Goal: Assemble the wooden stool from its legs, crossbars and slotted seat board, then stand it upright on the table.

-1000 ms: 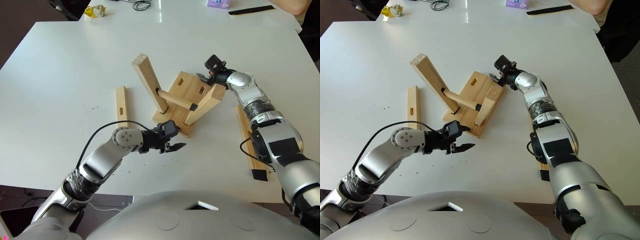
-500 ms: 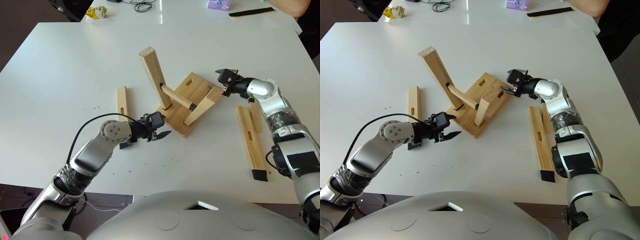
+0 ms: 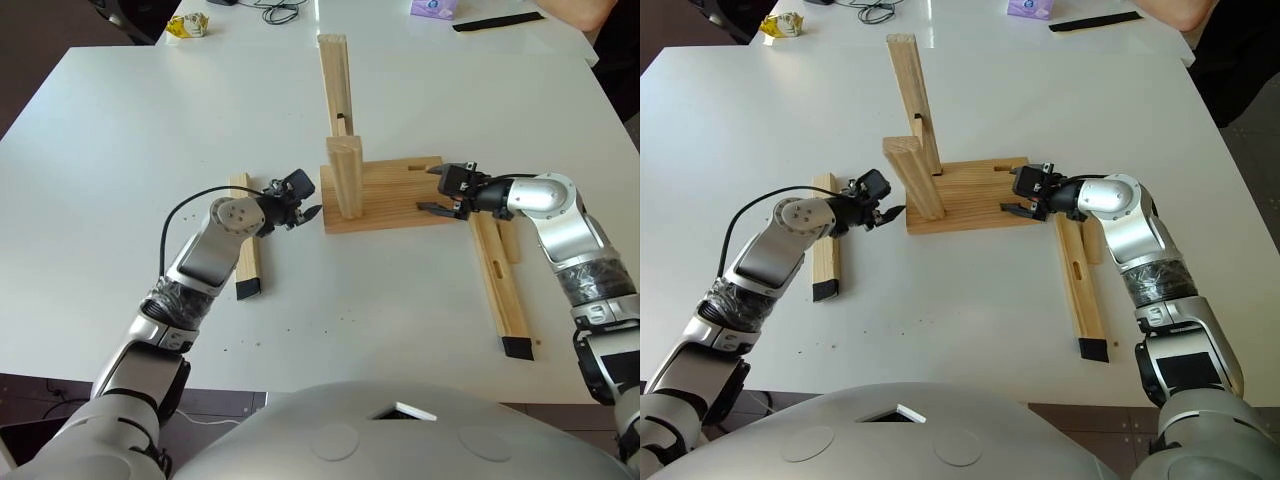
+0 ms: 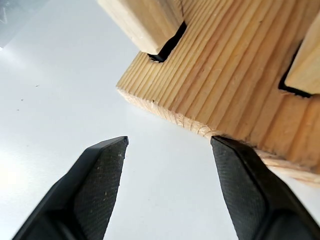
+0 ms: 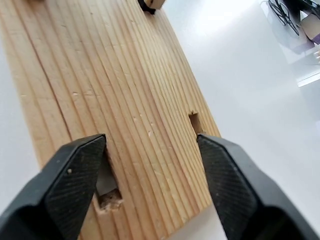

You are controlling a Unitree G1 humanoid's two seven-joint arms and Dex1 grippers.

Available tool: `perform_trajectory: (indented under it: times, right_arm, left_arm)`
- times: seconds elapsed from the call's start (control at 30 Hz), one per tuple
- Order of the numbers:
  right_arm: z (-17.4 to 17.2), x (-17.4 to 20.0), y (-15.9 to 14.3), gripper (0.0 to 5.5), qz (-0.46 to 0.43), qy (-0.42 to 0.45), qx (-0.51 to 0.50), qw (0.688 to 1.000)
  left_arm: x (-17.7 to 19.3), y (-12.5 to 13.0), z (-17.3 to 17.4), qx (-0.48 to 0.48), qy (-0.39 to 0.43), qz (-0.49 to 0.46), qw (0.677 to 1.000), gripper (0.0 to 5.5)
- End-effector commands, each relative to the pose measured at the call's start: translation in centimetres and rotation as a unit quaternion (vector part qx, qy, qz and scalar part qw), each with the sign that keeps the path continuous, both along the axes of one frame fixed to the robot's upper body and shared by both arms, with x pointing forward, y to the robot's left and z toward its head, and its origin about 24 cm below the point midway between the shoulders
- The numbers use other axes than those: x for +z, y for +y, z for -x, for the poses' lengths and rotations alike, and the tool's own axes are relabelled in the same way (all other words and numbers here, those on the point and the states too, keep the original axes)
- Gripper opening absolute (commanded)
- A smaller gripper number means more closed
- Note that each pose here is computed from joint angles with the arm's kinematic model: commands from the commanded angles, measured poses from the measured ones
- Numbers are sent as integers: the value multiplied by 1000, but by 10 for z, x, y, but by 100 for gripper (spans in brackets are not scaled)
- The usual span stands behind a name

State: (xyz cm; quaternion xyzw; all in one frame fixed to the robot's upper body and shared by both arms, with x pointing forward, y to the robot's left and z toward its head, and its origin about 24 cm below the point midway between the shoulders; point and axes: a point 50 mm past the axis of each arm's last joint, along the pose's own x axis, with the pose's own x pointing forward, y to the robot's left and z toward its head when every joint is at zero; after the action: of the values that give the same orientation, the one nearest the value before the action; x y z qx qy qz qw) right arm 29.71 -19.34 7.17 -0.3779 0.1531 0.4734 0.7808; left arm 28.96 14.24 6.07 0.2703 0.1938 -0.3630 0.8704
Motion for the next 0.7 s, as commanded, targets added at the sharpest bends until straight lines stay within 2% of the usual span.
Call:
perform_trajectory:
  times: [0.03, 0.2, 0.33, 0.47, 0.57, 0.7]
  right_arm:
    - [19, -20, 19, 340, -3, 59, 32, 998]
    - [37, -5, 57, 340, -67, 93, 59, 992]
    - [35, 10, 69, 340, -104, 104, 33, 989]
    - [16, 30, 54, 340, -148, 66, -58, 985]
    - [13, 44, 34, 340, -167, 46, -106, 979]
    - [9, 42, 6, 340, -141, 16, -149, 979]
  left_arm:
    - [15, -10, -18, -11, -37, 14, 999, 308]
    - [13, -17, -28, -2, -56, 18, 998, 308]
    - [17, -17, -40, 30, -83, 35, 995, 308]
    - [37, -2, -55, 71, -133, 54, 987, 308]
    - [53, 23, -61, 90, -164, 41, 981, 308]
    - [61, 65, -36, 40, -154, -26, 987, 308]
